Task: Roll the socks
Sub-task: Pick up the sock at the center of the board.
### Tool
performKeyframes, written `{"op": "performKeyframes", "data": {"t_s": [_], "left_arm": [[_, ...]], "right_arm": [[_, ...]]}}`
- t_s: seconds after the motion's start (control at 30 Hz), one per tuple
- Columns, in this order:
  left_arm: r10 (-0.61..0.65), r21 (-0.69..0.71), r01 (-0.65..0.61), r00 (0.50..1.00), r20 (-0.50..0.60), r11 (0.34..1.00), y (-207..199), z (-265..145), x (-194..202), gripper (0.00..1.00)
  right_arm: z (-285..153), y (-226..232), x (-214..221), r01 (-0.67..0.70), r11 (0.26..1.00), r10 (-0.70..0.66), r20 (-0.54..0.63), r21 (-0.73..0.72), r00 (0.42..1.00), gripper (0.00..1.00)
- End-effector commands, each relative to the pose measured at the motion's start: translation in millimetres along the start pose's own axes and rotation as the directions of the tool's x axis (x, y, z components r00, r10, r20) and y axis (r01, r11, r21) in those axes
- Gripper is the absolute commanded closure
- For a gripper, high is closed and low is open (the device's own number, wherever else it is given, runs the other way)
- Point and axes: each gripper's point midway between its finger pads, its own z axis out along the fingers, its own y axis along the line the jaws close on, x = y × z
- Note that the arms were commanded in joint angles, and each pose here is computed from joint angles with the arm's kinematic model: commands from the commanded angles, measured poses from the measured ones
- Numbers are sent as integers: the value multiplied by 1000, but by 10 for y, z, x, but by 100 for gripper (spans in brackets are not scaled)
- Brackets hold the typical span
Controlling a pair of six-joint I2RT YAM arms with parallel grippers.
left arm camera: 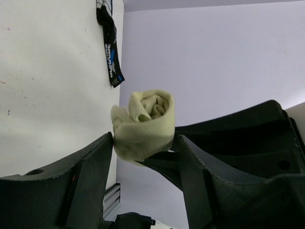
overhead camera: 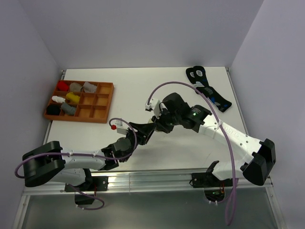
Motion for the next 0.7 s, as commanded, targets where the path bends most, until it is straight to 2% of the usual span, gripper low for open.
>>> {"op": "performKeyframes", "data": {"t_s": [0.0,0.37,0.67], "left_arm": [[-35,59,36,999,-2,998,-236,75,24,38],[-39,62,40,999,-20,997,-247,111,70,40],[-17,-14,17,1000,-19,1000,-39,7,-13,38]], "right_arm": [[-96,75,-149,10,1000,-9,71,-6,997,94],[-10,70,-119,10,1000,-10,53,3,999,95],[-43,-132,-154,27,993,-33,54,111,998,95]]}}
